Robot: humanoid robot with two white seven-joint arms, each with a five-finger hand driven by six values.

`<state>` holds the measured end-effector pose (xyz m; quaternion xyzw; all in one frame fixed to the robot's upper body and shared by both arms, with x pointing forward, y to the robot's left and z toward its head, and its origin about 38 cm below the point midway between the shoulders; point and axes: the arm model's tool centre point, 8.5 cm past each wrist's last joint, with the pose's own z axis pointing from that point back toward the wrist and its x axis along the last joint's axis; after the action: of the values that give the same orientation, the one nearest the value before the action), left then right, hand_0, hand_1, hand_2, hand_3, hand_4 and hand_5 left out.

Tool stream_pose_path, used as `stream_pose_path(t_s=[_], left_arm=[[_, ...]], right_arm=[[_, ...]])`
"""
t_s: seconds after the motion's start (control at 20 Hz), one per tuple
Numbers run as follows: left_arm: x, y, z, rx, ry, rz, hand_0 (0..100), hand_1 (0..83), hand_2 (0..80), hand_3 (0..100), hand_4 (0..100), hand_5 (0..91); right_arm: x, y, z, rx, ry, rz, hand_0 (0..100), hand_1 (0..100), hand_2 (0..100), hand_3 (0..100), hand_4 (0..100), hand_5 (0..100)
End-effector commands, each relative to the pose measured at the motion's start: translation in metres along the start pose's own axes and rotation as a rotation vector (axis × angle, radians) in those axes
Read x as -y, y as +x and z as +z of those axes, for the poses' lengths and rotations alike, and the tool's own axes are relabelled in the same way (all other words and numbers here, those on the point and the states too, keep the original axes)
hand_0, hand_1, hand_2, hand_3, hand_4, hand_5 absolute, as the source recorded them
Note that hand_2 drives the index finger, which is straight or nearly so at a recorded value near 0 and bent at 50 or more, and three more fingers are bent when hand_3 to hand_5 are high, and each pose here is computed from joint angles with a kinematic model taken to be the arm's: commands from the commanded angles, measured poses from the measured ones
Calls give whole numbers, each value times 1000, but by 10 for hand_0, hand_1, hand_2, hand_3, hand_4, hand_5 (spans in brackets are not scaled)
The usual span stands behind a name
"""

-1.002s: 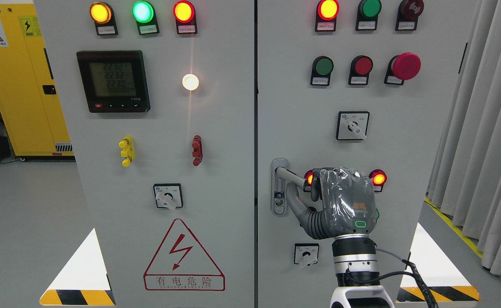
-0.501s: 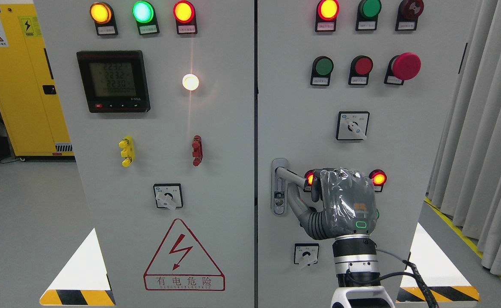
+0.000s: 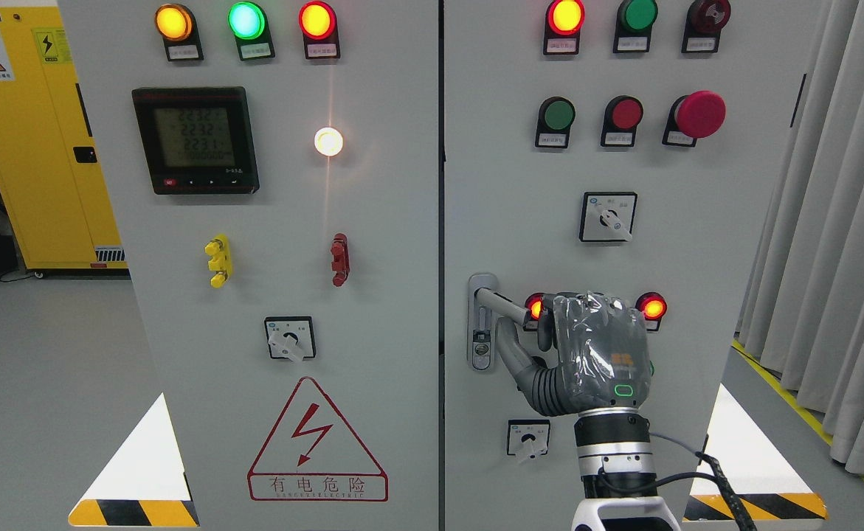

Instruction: Release door handle

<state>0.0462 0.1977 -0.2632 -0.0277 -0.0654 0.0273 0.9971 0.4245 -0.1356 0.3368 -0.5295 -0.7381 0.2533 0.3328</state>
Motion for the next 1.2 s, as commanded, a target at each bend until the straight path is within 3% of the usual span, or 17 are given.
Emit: stream_pose_path(t_s=[0.0, 1.15], left_arm=[[0, 0, 0, 1, 0, 0, 120, 556, 0, 0, 0, 0], [0, 0, 0, 1, 0, 0, 120, 556, 0, 0, 0, 0]], right_arm=[[-1, -3, 2, 0, 7, 8, 493, 522, 919, 1000, 1000, 1000], [0, -5, 5, -3, 4, 8, 537, 540, 922, 1000, 1000, 1000]])
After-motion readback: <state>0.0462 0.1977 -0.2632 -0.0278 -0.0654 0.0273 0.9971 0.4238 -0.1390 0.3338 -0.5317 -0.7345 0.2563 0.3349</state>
